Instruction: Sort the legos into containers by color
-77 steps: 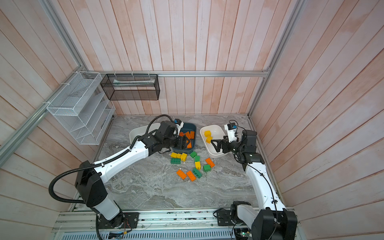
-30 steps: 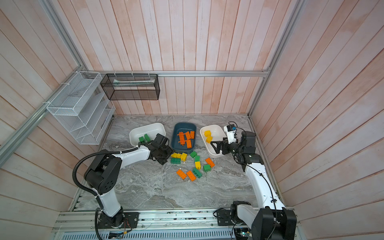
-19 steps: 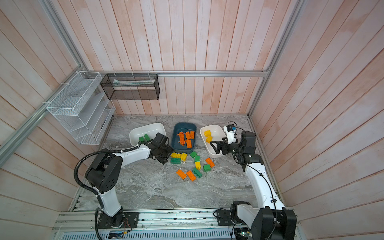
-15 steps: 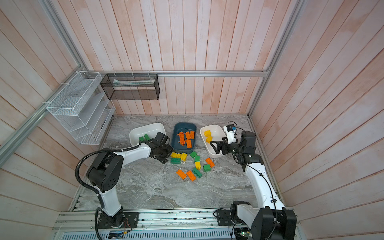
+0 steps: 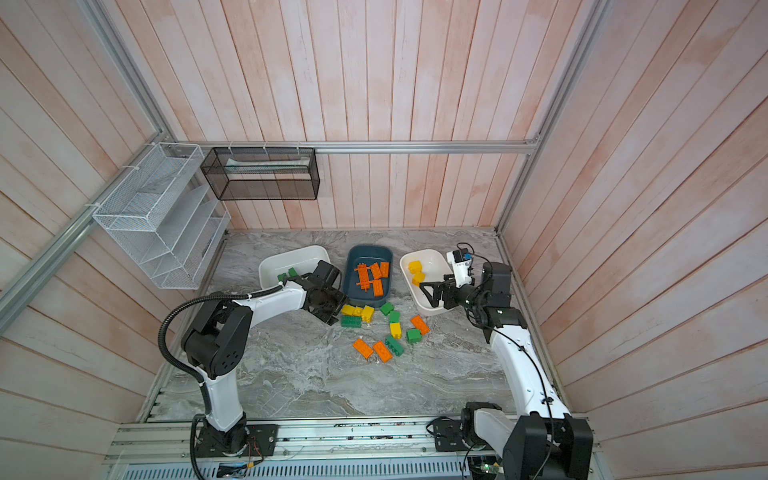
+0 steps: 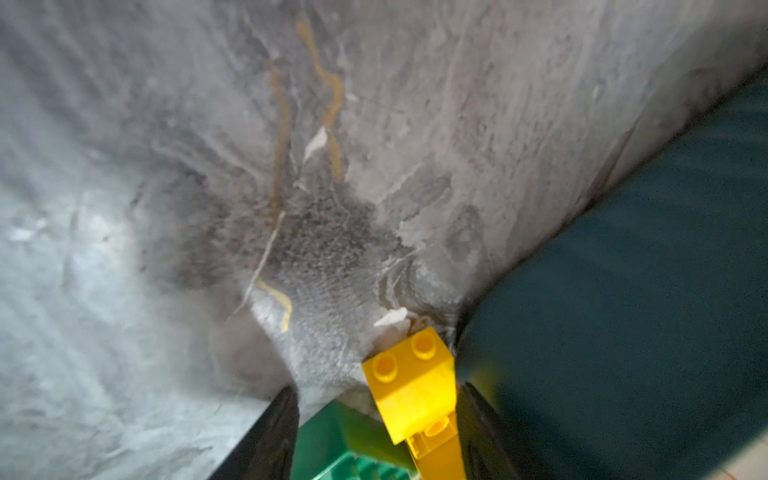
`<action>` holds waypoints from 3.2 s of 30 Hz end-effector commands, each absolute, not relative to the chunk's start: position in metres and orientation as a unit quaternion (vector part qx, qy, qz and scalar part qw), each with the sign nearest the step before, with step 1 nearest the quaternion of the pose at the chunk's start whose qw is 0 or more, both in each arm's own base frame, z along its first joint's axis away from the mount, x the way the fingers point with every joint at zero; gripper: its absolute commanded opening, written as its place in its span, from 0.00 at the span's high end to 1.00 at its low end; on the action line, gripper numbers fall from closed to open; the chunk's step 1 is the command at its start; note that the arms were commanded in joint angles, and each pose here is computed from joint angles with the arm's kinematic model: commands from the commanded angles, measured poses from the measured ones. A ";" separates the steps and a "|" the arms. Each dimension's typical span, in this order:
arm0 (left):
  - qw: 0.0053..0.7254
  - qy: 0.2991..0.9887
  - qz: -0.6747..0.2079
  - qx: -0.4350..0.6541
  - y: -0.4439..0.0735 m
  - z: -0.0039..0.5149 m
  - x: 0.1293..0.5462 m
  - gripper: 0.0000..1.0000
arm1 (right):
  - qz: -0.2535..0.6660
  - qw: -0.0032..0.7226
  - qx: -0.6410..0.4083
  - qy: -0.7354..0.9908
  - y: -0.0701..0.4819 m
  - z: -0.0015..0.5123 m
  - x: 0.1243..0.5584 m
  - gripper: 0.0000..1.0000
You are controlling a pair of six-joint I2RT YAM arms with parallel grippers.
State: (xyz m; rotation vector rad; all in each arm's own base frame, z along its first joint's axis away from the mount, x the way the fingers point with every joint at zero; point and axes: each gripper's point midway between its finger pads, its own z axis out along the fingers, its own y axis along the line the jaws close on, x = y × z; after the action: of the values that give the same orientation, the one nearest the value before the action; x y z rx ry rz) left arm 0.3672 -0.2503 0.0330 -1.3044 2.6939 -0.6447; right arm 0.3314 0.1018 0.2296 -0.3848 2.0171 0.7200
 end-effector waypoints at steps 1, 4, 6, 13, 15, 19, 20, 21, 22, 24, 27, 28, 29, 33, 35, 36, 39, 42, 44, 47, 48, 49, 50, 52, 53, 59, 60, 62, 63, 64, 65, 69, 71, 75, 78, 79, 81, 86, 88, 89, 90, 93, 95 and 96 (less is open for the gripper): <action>0.019 0.882 -0.166 -0.441 -0.239 0.017 0.358 0.38 | 0.306 0.462 -0.155 0.818 0.104 0.229 0.330 0.02; 0.014 0.879 -0.167 -0.445 -0.241 0.013 0.358 0.40 | 0.308 0.463 -0.153 0.817 0.104 0.230 0.330 0.02; 0.011 0.879 -0.166 -0.448 -0.242 0.011 0.358 0.41 | 0.308 0.463 -0.153 0.817 0.104 0.230 0.330 0.02; -0.005 0.885 -0.139 -0.445 -0.238 0.005 0.352 0.46 | 0.310 0.463 -0.154 0.816 0.104 0.231 0.330 0.02; -0.009 0.887 -0.134 -0.441 -0.238 0.005 0.351 0.49 | 0.311 0.461 -0.152 0.817 0.104 0.230 0.330 0.02; -0.010 0.893 -0.124 -0.433 -0.234 0.007 0.347 0.53 | 0.308 0.462 -0.152 0.818 0.104 0.230 0.330 0.02; -0.008 0.895 -0.120 -0.430 -0.232 0.008 0.346 0.54 | 0.307 0.462 -0.153 0.818 0.104 0.229 0.330 0.02; -0.006 0.897 -0.118 -0.427 -0.231 0.010 0.345 0.55 | 0.306 0.461 -0.152 0.819 0.103 0.229 0.330 0.02; -0.007 0.898 -0.118 -0.423 -0.230 0.011 0.343 0.55 | 0.306 0.461 -0.152 0.819 0.103 0.228 0.329 0.02; -0.007 0.901 -0.111 -0.420 -0.226 0.013 0.338 0.58 | 0.308 0.460 -0.151 0.819 0.104 0.228 0.328 0.02; -0.003 0.904 -0.110 -0.412 -0.221 0.019 0.332 0.59 | 0.309 0.460 -0.149 0.819 0.104 0.227 0.327 0.02; 0.001 0.905 -0.111 -0.410 -0.219 0.022 0.331 0.59 | 0.310 0.459 -0.149 0.819 0.104 0.226 0.327 0.02; 0.004 0.906 -0.110 -0.409 -0.218 0.025 0.330 0.59 | 0.309 0.459 -0.148 0.820 0.104 0.225 0.326 0.02; 0.035 0.904 -0.129 -0.405 -0.217 0.050 0.338 0.59 | 0.309 0.457 -0.148 0.821 0.104 0.224 0.325 0.02; 0.047 0.899 -0.144 -0.411 -0.219 0.059 0.344 0.57 | 0.310 0.457 -0.147 0.821 0.104 0.223 0.326 0.02; 0.052 0.896 -0.151 -0.414 -0.221 0.063 0.347 0.57 | 0.311 0.457 -0.147 0.821 0.104 0.223 0.326 0.02; 0.061 0.892 -0.166 -0.417 -0.226 0.067 0.355 0.54 | 0.313 0.456 -0.147 0.820 0.104 0.223 0.326 0.02; 0.052 0.889 -0.164 -0.423 -0.228 0.058 0.359 0.45 | 0.312 0.458 -0.148 0.819 0.104 0.224 0.326 0.02; 0.045 0.884 -0.173 -0.432 -0.232 0.051 0.363 0.40 | 0.313 0.457 -0.148 0.820 0.104 0.223 0.326 0.02; 0.038 0.873 -0.194 -0.447 -0.240 0.045 0.372 0.35 | 0.314 0.457 -0.148 0.819 0.105 0.224 0.326 0.02; 0.036 0.871 -0.195 -0.449 -0.241 0.044 0.373 0.35 | 0.314 0.458 -0.149 0.818 0.105 0.225 0.326 0.02; 0.034 0.869 -0.193 -0.454 -0.240 0.042 0.374 0.35 | 0.315 0.457 -0.148 0.819 0.105 0.224 0.326 0.02; 0.031 0.867 -0.191 -0.459 -0.240 0.040 0.375 0.35 | 0.314 0.458 -0.149 0.818 0.105 0.225 0.327 0.02; 0.021 0.861 -0.195 -0.470 -0.241 0.035 0.376 0.34 | 0.315 0.458 -0.150 0.818 0.105 0.225 0.327 0.02; 0.012 0.855 -0.197 -0.479 -0.242 0.031 0.374 0.34 | 0.316 0.456 -0.149 0.819 0.105 0.224 0.327 0.02; 0.000 0.839 -0.198 -0.506 -0.239 0.027 0.375 0.33 | 0.321 0.456 -0.149 0.817 0.107 0.224 0.329 0.02; -0.004 0.835 -0.207 -0.509 -0.241 0.025 0.375 0.33 | 0.322 0.456 -0.150 0.816 0.107 0.224 0.328 0.02; -0.012 0.830 -0.216 -0.514 -0.242 0.023 0.375 0.33 | 0.323 0.454 -0.149 0.817 0.107 0.223 0.328 0.02; -0.022 0.831 -0.215 -0.513 -0.244 0.021 0.373 0.33 | 0.325 0.453 -0.149 0.817 0.107 0.222 0.328 0.02; -0.030 0.830 -0.219 -0.513 -0.246 0.019 0.372 0.33 | 0.325 0.453 -0.149 0.816 0.108 0.223 0.327 0.02; -0.041 0.828 -0.227 -0.511 -0.250 0.018 0.371 0.33 | 0.325 0.454 -0.150 0.816 0.108 0.223 0.327 0.02; -0.079 0.832 -0.214 -0.506 -0.248 0.014 0.365 0.33 | 0.325 0.454 -0.150 0.816 0.108 0.223 0.327 0.02; -0.069 0.836 -0.201 -0.505 -0.241 0.015 0.365 0.34 | 0.326 0.453 -0.149 0.816 0.108 0.223 0.327 0.02; -0.069 0.841 -0.192 -0.502 -0.236 0.011 0.367 0.37 | 0.328 0.453 -0.148 0.816 0.108 0.223 0.328 0.02; -0.074 0.847 -0.185 -0.493 -0.238 0.008 0.367 0.41 | 0.329 0.454 -0.149 0.814 0.108 0.224 0.329 0.02; -0.075 0.849 -0.180 -0.491 -0.237 0.007 0.366 0.42 | 0.329 0.455 -0.149 0.814 0.108 0.225 0.330 0.02; -0.078 0.854 -0.170 -0.486 -0.236 0.007 0.365 0.43 | 0.329 0.455 -0.148 0.814 0.108 0.225 0.329 0.02; -0.083 0.856 -0.171 -0.480 -0.238 0.007 0.360 0.46 | 0.329 0.454 -0.148 0.814 0.108 0.224 0.329 0.02; -0.086 0.861 -0.170 -0.472 -0.239 0.010 0.356 0.48 | 0.328 0.455 -0.148 0.814 0.108 0.224 0.329 0.02; -0.084 0.864 -0.167 -0.468 -0.237 0.012 0.354 0.49 | 0.327 0.455 -0.148 0.815 0.108 0.224 0.329 0.02; -0.081 0.867 -0.163 -0.463 -0.236 0.015 0.352 0.50 | 0.327 0.455 -0.148 0.815 0.108 0.223 0.328 0.02; -0.074 0.875 -0.166 -0.449 -0.236 0.024 0.346 0.53 | 0.327 0.455 -0.145 0.815 0.107 0.222 0.327 0.02; -0.073 0.879 -0.160 -0.444 -0.234 0.028 0.340 0.54 | 0.328 0.454 -0.144 0.816 0.107 0.220 0.326 0.02; -0.070 0.881 -0.157 -0.440 -0.233 0.030 0.337 0.54 | 0.329 0.453 -0.143 0.816 0.107 0.219 0.326 0.02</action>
State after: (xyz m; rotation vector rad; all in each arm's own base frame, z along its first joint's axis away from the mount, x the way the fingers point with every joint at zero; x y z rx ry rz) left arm 0.3564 -0.2456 0.0278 -1.4889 2.8632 -0.6414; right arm 0.3289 0.1070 0.2210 -0.3578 2.0198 0.7944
